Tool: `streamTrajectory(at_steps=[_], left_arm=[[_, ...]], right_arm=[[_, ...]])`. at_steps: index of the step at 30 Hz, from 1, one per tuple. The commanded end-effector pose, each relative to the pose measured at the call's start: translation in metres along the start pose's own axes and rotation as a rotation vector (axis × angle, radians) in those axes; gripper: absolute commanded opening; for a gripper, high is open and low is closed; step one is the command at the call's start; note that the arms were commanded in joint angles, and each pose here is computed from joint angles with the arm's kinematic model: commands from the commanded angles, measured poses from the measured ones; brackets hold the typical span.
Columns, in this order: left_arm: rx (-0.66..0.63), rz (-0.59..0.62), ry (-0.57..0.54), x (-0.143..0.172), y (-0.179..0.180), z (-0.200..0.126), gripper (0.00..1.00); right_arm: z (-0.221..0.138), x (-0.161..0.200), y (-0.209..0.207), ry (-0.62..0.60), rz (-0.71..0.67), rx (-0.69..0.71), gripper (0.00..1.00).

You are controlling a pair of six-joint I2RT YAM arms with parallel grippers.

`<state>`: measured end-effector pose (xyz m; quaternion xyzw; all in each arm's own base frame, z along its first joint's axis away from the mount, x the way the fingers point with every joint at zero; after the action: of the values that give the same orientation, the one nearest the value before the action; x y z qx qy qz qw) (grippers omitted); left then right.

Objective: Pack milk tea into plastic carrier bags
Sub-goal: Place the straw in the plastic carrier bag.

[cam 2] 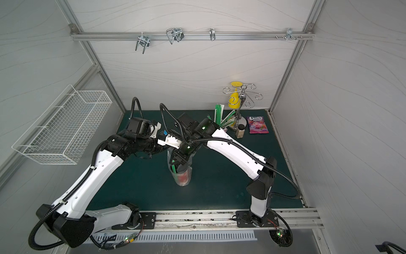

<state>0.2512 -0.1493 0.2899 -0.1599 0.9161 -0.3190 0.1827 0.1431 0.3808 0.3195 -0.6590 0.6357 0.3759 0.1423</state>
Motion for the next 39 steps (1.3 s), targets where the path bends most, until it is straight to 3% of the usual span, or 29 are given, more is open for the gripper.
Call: streamTrajectory(at_steps=[1, 4, 8, 13, 21, 39], left_arm=[[0.038, 0.015, -0.028, -0.002, -0.009, -0.007, 0.0], [0.037, 0.015, -0.027, -0.002, -0.009, -0.007, 0.0], [0.039, 0.014, -0.03, -0.002, -0.009, -0.007, 0.0], [0.035, 0.016, -0.027, -0.002, -0.008, -0.006, 0.0], [0.033, 0.016, -0.029, -0.002, -0.008, -0.006, 0.0], [0.042, 0.017, -0.031, -0.002, -0.008, -0.01, 0.0]], right_arm=[[0.003, -0.002, 0.012, -0.013, -0.052, -0.076, 0.08], [-0.01, -0.007, 0.018, -0.037, -0.075, -0.037, 0.19], [-0.022, -0.009, 0.023, -0.086, -0.097, 0.023, 0.25], [-0.019, 0.0, 0.02, -0.119, -0.109, 0.128, 0.21], [-0.009, 0.002, 0.017, -0.134, -0.148, 0.198, 0.01], [0.035, 0.028, 0.007, 0.063, -0.245, 0.179, 0.0]])
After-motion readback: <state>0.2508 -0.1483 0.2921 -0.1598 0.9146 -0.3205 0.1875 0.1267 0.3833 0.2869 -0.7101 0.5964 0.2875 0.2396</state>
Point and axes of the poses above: each gripper's point midway between its finger pads, its own z axis out along the fingers, its own y axis along the line the jaws close on, x = y × z, the point moved 4 cm from there along -z, back along the fingers, and after that the axes turned 14 degrees about -z, right-handed, at the moved point
